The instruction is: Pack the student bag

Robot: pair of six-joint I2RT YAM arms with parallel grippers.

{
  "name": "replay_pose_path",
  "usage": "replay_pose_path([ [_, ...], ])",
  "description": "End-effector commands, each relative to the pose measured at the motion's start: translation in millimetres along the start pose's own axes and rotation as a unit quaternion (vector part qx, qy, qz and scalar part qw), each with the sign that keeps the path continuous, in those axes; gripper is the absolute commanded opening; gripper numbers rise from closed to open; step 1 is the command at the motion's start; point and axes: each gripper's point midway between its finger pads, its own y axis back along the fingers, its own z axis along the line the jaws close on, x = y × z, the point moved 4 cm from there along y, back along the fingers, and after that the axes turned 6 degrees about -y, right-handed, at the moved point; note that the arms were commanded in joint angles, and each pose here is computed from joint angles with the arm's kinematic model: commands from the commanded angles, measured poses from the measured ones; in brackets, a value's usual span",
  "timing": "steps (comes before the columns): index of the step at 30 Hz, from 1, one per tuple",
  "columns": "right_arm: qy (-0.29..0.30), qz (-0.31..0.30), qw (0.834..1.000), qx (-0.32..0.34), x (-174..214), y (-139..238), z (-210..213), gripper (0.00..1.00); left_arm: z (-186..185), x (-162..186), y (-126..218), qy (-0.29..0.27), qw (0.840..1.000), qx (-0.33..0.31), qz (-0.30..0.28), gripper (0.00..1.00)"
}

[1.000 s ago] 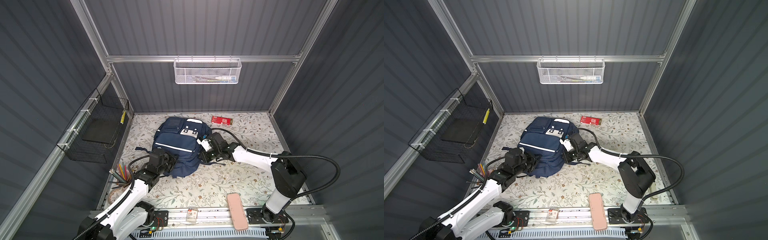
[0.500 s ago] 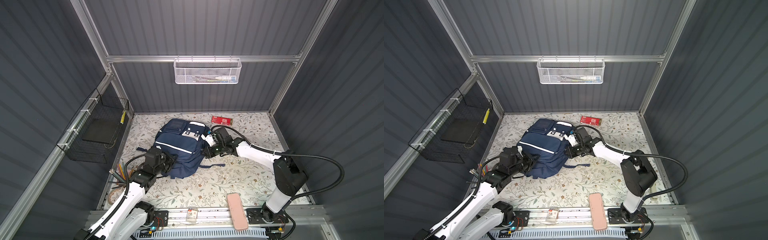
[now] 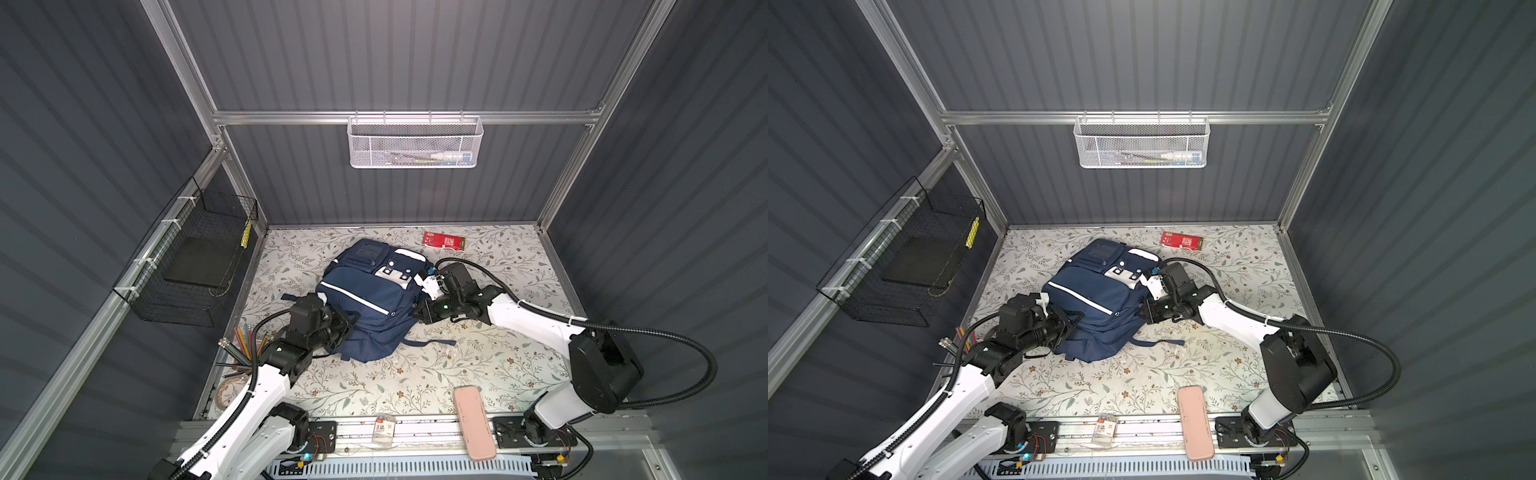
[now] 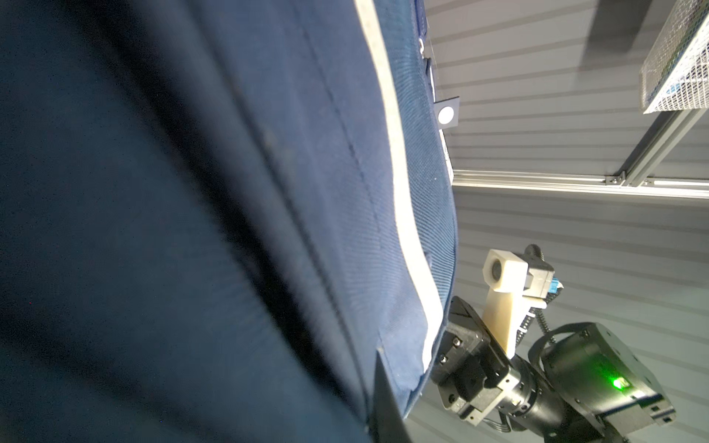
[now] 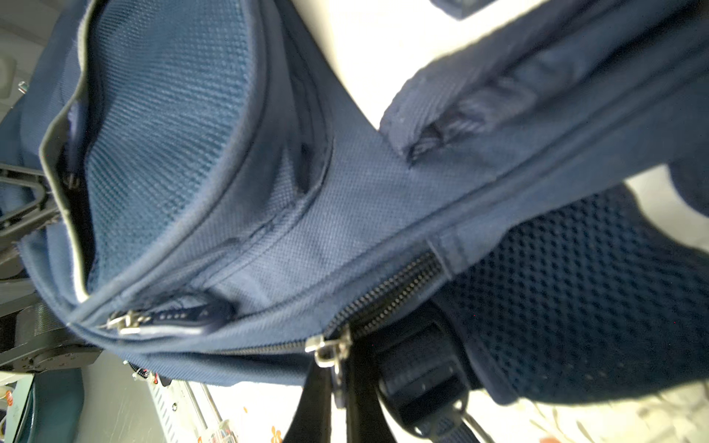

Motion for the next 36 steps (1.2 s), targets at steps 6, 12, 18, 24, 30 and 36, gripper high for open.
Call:
replay_pose_path([
  [6, -0.129, 0.02, 0.964, 0.231, 42.9, 45.1, -96.9, 0.0, 11.5, -69.0, 11.6, -0.029, 0.983, -0.076, -0.166, 0.03],
  [12, -0.1, 0.056, 0.959, 0.26, 64.7, 32.7, -68.7, 0.0, 7.2, -76.9, -20.5, -0.058, 0.987, -0.072, -0.129, 0.28],
  [18, -0.106, 0.068, 0.959, 0.252, 77.7, 15.9, -63.9, 0.0, 4.7, -88.7, -16.6, -0.082, 0.981, -0.1, -0.145, 0.72],
  [24, -0.101, 0.053, 0.964, 0.239, 72.0, 19.2, -56.7, 0.25, -20.2, -81.9, -1.8, -0.105, 0.984, -0.04, -0.137, 0.84],
  [30, -0.087, -0.039, 0.967, 0.237, 49.3, 56.9, -42.8, 0.51, -64.3, -19.1, -23.8, -0.112, 0.99, 0.069, -0.05, 0.84],
  [36, -0.079, -0.157, 0.961, 0.212, 13.0, 91.4, -34.2, 0.65, -50.7, 13.1, -52.2, -0.108, 0.993, 0.034, -0.017, 0.86],
])
